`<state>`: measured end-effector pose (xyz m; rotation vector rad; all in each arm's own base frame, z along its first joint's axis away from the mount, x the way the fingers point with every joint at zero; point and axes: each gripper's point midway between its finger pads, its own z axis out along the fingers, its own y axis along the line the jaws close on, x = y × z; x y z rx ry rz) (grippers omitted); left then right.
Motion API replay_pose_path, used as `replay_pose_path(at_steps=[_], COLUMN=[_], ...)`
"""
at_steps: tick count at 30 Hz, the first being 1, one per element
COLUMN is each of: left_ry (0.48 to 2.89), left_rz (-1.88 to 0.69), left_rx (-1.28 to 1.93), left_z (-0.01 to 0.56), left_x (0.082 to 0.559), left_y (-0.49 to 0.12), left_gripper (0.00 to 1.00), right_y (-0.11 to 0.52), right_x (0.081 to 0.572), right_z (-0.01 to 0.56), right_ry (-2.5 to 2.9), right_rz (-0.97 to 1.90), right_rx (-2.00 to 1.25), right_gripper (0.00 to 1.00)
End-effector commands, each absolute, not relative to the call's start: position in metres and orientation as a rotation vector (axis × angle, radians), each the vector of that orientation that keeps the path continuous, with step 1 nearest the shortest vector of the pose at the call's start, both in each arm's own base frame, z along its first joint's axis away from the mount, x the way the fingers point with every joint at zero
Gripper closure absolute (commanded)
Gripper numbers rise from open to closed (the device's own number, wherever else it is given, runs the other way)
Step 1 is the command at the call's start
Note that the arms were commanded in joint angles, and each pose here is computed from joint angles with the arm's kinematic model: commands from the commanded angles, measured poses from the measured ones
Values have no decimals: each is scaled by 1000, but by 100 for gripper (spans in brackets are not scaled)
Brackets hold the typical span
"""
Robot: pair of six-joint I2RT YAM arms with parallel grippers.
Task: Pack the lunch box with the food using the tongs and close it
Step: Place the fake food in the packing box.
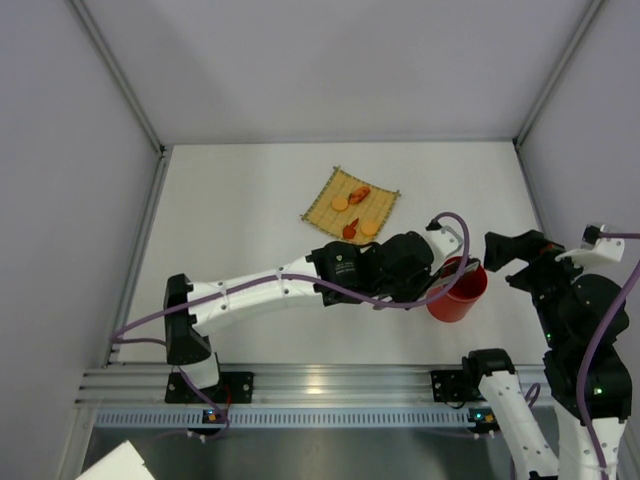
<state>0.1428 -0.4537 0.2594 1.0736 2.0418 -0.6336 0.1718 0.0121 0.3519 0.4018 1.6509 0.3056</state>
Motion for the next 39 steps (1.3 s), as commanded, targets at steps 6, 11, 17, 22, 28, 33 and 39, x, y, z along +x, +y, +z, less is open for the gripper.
replay_pose_path(at_steps=[6,11,17,22,28,33,39], left_ry=[2021,2027,2025,2009,1947,1899,1991], left_rz=[-705,-712,-706,-709,-677,-624,-525], left_rx=[1050,1064,1064,1054,939,806,588], left_z=[274,272,275,281,314,348,338], left_x=[139,136,137,138,152,170,228], left_y=[-470,-470,-467,-467,-451,-423,-367], left_gripper=[73,61,45,43,43,43,43], right_y=[5,5,6,6,5,5,7], right_x=[165,166,167,166,166,166,167], right_z=[367,368,368,367,366,365,362], right_ry=[1623,1621,1623,1623,1625,1626,1632], right_rz=[270,273,275,275,273,271,281], right_rx=[414,411,411,411,413,414,415], right_gripper=[1,0,1,1,1,1,1])
